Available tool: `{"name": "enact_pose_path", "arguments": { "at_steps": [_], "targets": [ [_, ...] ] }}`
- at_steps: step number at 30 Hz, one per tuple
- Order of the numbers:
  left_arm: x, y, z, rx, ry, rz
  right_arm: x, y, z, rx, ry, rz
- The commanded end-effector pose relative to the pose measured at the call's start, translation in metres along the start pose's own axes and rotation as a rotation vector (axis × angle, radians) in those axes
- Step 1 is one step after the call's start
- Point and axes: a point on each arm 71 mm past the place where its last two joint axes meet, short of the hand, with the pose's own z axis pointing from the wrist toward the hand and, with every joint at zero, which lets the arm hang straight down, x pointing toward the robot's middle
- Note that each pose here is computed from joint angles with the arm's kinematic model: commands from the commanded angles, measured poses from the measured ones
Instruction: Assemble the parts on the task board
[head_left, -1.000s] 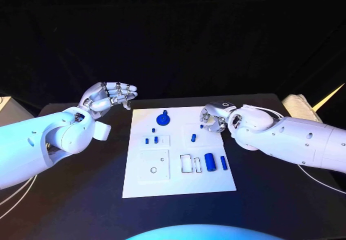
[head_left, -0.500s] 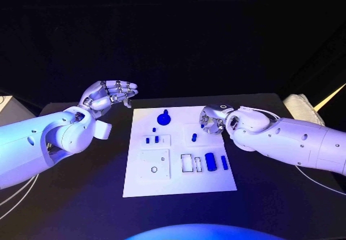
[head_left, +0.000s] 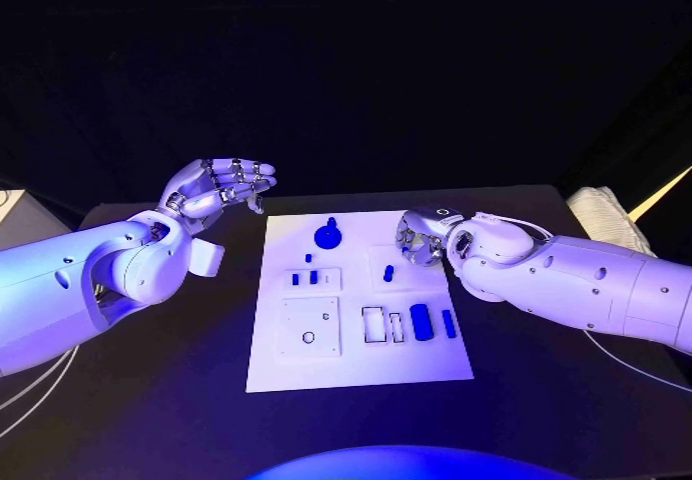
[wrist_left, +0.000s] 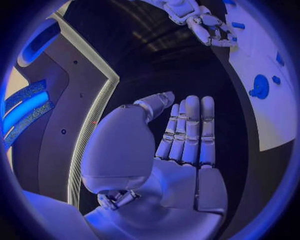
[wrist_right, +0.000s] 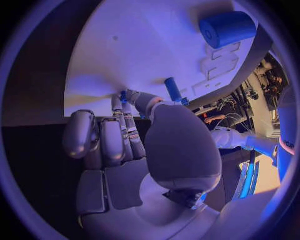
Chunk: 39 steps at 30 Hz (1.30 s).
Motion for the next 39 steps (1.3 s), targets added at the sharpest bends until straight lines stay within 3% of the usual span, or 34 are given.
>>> {"name": "enact_pose_path", "arguments": {
  "at_steps": [1, 8, 13, 27, 34, 39],
  "targets": [
    [0.0012, -0.0018, 0.0002, 0.014, 0.003, -0.010, 0.012, 0.004, -0.001, -0.004, 0.056, 0.000],
    [0.0010, -0.0017, 0.0001, 0.012, 0.002, -0.010, 0.015, 0.005, -0.002, 0.009, 0.069, -0.032],
    [0.0010, -0.0016, 0.0002, 0.011, 0.002, -0.010, 0.014, 0.005, -0.002, 0.021, 0.043, -0.051],
    [-0.0010, -0.0008, 0.0008, 0.008, -0.004, -0.007, 0.000, 0.003, -0.009, 0.020, -0.133, -0.010],
    [-0.0026, -0.0001, 0.0016, 0.007, -0.009, -0.004, -0.019, 0.005, -0.017, -0.009, -0.230, 0.061],
    [-0.0012, 0.0000, 0.0022, 0.008, -0.004, -0.006, -0.029, 0.008, -0.026, -0.032, -0.263, 0.110]
  ]
}}
